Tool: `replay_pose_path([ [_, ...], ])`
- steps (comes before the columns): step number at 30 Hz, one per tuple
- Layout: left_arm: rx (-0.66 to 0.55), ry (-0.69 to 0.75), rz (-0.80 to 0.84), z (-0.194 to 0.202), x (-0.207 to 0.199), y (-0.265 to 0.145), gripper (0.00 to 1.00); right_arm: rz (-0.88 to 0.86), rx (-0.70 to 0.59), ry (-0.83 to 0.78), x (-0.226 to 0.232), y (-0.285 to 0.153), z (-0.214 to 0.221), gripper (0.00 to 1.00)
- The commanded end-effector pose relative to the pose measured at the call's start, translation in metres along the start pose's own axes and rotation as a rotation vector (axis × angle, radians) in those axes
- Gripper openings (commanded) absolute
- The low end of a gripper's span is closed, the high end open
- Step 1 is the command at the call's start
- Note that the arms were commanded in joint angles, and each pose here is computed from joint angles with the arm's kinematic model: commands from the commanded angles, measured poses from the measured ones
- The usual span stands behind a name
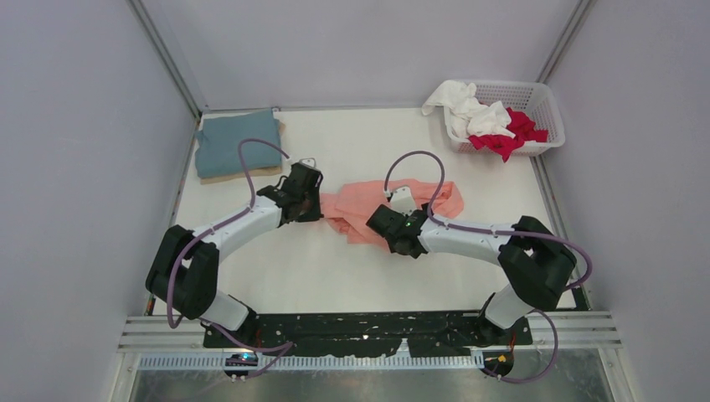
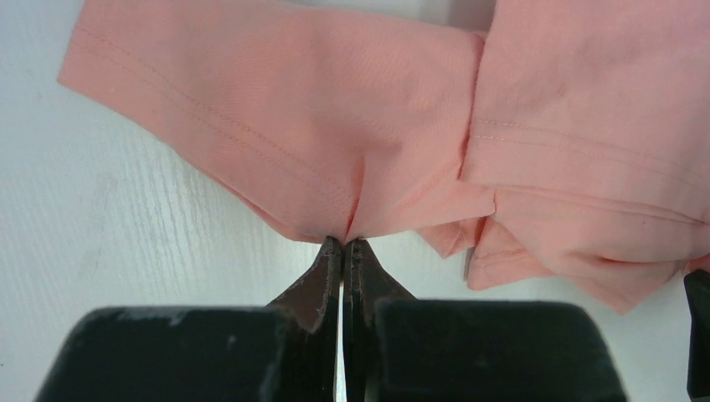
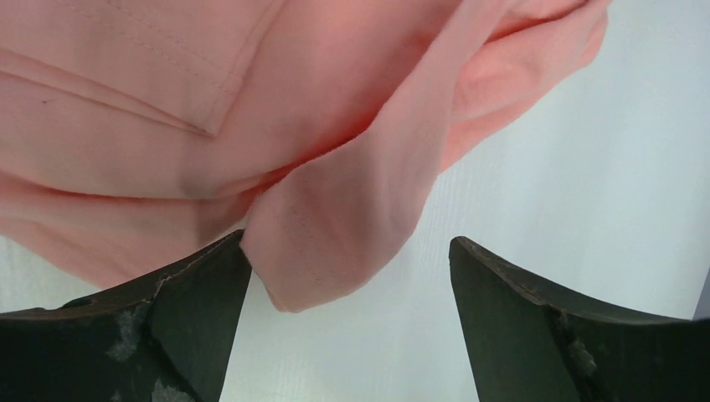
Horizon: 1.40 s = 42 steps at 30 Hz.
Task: Fold and stack the t-shirts
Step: Flatten out the tshirt
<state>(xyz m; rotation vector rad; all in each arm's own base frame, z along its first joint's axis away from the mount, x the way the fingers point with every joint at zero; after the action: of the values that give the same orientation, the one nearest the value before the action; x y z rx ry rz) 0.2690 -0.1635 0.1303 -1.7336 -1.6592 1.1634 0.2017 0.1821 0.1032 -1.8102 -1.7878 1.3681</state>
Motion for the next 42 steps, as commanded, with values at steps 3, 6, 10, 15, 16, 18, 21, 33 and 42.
replay_pose_path([
  [3, -0.040, -0.003, -0.007, -0.005, 0.000, 0.001, 0.00, 0.026, -0.027, 0.120, -0.015, 0.001, 0.005, 0.85],
  [6, -0.040, -0.002, -0.004, -0.006, 0.000, 0.001, 0.00, -0.058, -0.059, 0.192, -0.012, 0.007, 0.002, 0.72],
  [10, -0.058, -0.008, -0.016, -0.007, 0.001, 0.001, 0.00, -0.145, -0.127, 0.267, -0.011, 0.007, -0.006, 0.37],
  [15, -0.166, -0.036, -0.074, -0.023, 0.009, -0.012, 0.00, -0.068, -0.204, 0.402, -0.045, 0.002, -0.015, 0.08],
  [16, -0.221, -0.048, -0.096, -0.030, 0.012, -0.019, 0.00, -0.052, -0.209, 0.422, -0.053, 0.001, -0.016, 0.06],
  [18, -0.337, -0.059, -0.097, -0.052, 0.016, -0.039, 0.00, -0.016, -0.262, 0.493, -0.077, -0.006, -0.025, 0.06],
  [21, -0.479, -0.093, -0.099, -0.086, 0.020, -0.080, 0.00, 0.048, -0.400, 0.622, -0.127, -0.035, -0.053, 0.06],
  [33, -1.070, -0.147, 0.087, -0.133, 0.041, -0.293, 0.00, 0.143, -0.920, 0.795, -0.260, -0.189, -0.089, 0.06],
  [42, -1.306, -0.160, 0.235, -0.104, 0.073, -0.401, 0.00, 0.146, -1.189, 0.820, -0.316, -0.295, -0.069, 0.06],
])
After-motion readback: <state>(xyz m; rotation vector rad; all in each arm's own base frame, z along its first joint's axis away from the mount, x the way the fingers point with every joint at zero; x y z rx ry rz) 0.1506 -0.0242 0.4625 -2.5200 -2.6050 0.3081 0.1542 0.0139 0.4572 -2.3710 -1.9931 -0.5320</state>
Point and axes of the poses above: each gripper's point midway between its finger pads, its own y axis out along the fingers, its own x axis along the line the jaws close on, z = x × y, the point moved 7 cm from there along -y, back along the fingers, and after that the axes turned 7 degrees about -y, right-handed, at the moved point
